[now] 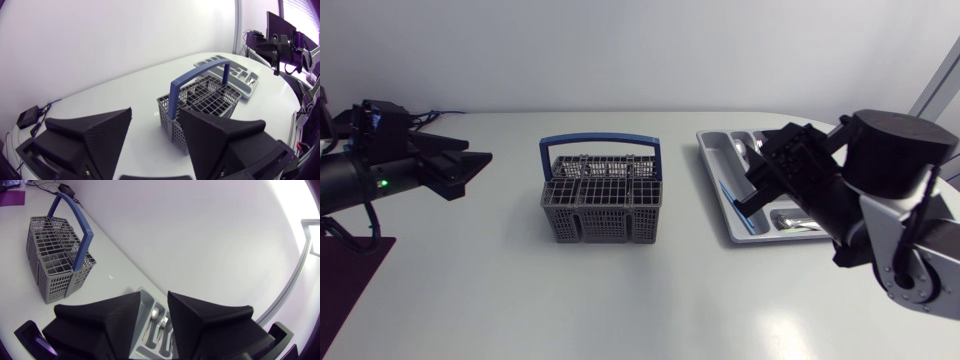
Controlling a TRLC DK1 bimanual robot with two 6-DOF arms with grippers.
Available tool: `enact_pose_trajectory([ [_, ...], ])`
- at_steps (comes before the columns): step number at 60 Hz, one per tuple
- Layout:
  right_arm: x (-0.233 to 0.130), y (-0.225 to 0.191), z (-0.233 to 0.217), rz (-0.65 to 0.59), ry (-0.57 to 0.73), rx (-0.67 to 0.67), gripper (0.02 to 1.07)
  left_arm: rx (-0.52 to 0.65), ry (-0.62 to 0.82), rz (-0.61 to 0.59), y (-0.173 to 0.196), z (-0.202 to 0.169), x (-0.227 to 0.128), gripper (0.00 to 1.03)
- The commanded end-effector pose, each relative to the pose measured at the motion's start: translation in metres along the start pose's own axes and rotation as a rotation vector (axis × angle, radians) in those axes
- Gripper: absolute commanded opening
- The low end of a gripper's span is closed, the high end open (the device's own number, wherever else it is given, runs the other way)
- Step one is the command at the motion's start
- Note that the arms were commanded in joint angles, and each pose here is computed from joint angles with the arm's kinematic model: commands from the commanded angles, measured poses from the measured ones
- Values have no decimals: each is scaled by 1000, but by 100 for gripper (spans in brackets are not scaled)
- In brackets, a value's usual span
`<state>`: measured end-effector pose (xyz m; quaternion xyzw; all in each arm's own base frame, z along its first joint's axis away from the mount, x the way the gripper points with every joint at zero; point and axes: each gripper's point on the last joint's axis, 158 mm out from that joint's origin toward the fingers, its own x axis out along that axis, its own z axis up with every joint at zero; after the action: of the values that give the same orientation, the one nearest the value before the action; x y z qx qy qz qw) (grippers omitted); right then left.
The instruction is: Unload the cutlery basket into the drawer organizer.
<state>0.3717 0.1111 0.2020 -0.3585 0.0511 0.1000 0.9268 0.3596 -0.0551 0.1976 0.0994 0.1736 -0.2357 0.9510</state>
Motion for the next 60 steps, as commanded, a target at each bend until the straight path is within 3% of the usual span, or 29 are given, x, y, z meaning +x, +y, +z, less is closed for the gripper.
enact_pose_trajectory([
  [1,-16,-7,-5,-27,3,9,88,-26,-43,37,-2,5,-14,93],
  [3,-22,-11,-6,-36,3,10,102,-26,-57,46,-3,8,-19,98],
  [4,-26,-14,-5,-43,-1,14,103,-30,-69,55,-3,10,-23,99],
  [29,-99,-86,-37,-254,47,168,103,-59,-241,227,3,27,-90,99],
  [49,-141,-90,-64,-320,69,220,103,-86,-244,307,2,5,-110,99],
  [60,-159,-88,-67,-334,49,243,103,-53,-333,367,1,12,-131,99],
])
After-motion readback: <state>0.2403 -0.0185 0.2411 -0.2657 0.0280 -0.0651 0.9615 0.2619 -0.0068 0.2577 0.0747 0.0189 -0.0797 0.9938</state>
